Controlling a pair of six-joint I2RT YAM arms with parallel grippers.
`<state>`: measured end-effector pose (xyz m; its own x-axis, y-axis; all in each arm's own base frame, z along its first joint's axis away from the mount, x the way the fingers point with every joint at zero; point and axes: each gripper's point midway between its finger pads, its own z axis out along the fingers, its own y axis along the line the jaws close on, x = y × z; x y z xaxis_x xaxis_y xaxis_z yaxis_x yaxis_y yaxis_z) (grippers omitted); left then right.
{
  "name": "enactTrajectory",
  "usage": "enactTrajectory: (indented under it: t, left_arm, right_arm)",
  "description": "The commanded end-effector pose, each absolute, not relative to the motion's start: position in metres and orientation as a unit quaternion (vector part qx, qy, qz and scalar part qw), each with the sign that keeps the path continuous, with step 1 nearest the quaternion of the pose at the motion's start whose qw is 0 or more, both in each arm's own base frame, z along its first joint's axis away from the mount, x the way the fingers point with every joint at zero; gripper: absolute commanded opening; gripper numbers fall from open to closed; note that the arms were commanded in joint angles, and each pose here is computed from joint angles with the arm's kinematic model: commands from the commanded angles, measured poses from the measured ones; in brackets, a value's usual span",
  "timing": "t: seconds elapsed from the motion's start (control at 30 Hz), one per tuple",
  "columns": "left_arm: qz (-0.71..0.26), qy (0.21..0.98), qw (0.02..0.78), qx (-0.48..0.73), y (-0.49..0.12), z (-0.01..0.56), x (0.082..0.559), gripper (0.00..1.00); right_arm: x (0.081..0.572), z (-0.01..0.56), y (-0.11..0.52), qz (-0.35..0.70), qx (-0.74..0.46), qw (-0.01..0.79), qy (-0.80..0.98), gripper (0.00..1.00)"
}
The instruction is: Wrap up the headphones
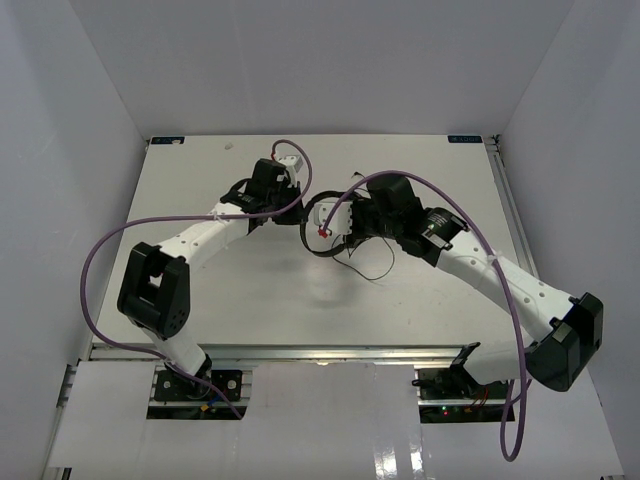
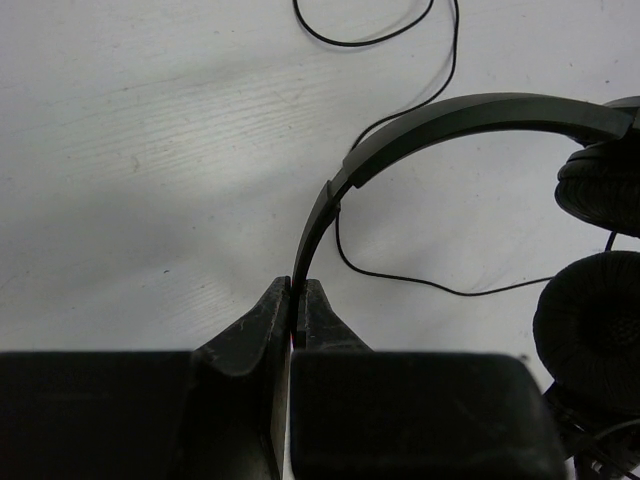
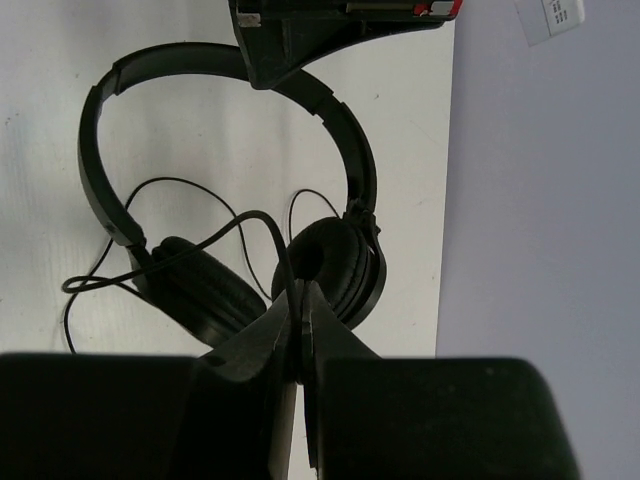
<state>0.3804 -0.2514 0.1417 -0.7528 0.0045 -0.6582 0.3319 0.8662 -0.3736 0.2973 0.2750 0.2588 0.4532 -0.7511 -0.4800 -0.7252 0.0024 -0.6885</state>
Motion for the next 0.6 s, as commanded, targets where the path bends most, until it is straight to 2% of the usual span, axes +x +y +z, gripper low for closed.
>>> enactTrajectory:
  t: [0.0, 0.13, 0.23, 0.4, 0.57]
  left_arm:
    - [-0.287, 0.878, 0.358, 0.133, -0.266, 0.163, 0.368, 0.00]
    - [-0.308, 0.865, 0.362, 0.163, -0.267, 0.165, 0.353, 0.00]
    - [-0.316, 0.854, 0.367, 0.189, -0.266, 0.165, 0.342, 0.00]
    - [-0.348, 0.838, 0.357, 0.222, -0.272, 0.167, 0.323, 0.00]
    - [-0.337, 0.846, 0.356, 0.209, -0.272, 0.162, 0.330, 0.00]
  right_arm:
    - [0.320, 0.270, 0.266, -0.031, -0.665, 0.507, 0.548, 0.08]
    - [0.350, 0.277, 0.236, -0.064, -0.619, 0.521, 0.584, 0.08]
    - [0.352, 0.278, 0.233, -0.048, -0.615, 0.526, 0.585, 0.08]
    - [0.330, 0.268, 0.252, 0.034, -0.644, 0.511, 0.569, 0.08]
    - [0.302, 0.266, 0.270, 0.095, -0.672, 0.495, 0.542, 0.08]
